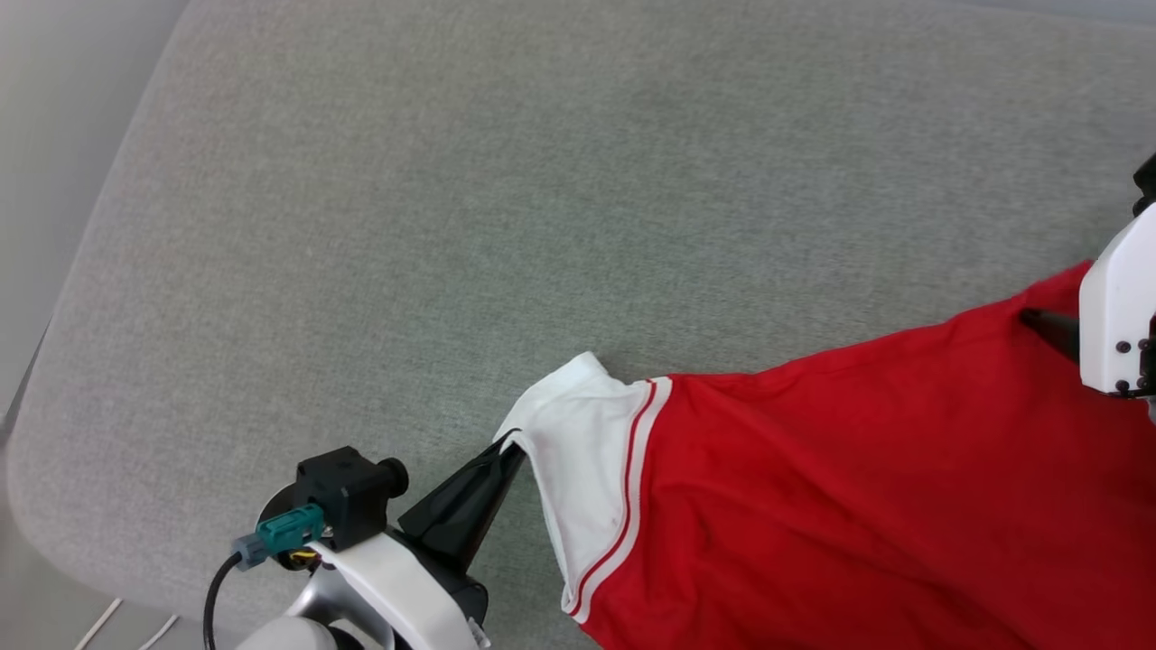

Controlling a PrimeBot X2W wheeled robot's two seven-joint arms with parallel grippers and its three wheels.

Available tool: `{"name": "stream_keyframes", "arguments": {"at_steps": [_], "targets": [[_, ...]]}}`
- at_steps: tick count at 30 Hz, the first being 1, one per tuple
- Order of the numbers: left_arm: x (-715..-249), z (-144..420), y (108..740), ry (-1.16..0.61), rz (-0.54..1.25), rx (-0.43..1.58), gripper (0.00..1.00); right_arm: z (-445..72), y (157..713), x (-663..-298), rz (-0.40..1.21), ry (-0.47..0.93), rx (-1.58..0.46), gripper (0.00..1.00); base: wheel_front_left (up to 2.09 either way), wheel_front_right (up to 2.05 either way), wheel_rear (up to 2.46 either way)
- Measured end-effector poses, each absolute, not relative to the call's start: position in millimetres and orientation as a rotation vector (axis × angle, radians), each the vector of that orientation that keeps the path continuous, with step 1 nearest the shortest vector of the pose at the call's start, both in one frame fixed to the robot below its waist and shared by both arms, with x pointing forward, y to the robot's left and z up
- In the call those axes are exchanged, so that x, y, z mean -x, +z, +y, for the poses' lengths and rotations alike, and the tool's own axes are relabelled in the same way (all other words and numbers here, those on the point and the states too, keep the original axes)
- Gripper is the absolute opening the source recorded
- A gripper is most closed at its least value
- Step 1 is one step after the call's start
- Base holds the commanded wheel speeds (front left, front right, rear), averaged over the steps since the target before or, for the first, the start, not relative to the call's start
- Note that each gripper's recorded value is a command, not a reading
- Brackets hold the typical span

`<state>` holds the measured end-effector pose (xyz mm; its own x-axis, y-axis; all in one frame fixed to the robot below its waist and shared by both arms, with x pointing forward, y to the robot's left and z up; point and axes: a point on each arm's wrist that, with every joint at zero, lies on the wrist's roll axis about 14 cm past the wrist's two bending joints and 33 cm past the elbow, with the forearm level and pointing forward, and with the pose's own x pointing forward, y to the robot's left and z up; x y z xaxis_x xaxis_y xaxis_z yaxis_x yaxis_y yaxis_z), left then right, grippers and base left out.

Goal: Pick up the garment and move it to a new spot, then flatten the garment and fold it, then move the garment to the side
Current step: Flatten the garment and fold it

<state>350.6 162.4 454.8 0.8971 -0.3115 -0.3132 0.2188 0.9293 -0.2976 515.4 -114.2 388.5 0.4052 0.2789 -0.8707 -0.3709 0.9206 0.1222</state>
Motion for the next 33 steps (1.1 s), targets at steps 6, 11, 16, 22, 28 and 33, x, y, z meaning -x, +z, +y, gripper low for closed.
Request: {"name": "stream_keyframes", "arguments": {"at_steps": [6,11,16,22,28,33], "targets": [[-351,164,448,-0.262,0.381,0.263,0.0,-108,365,-524,1.127,0.419,0.122,1.0,0.0,0.0,0.0],[-351,168,444,-0.245,0.389,0.265,0.0,-104,354,-524,1.155,0.435,0.134,0.0,0.0,0.0,0.0],[-350,170,446,-0.242,0.381,0.258,0.0,-115,356,-525,1.123,0.404,0.136,0.0,0.0,0.0,0.0],[-353,169,461,-0.259,0.335,0.24,0.0,-122,371,-525,1.039,0.378,0.094,0.0,0.0,0.0,0.0],[-356,172,486,-0.276,0.256,0.207,0.0,-131,412,-526,0.896,0.37,0.059,0.0,0.0,0.0,0.0],[-359,175,520,-0.291,0.159,0.182,0.0,-143,468,-523,0.727,0.357,0.04,0.0,0.0,0.0,0.0]]}}
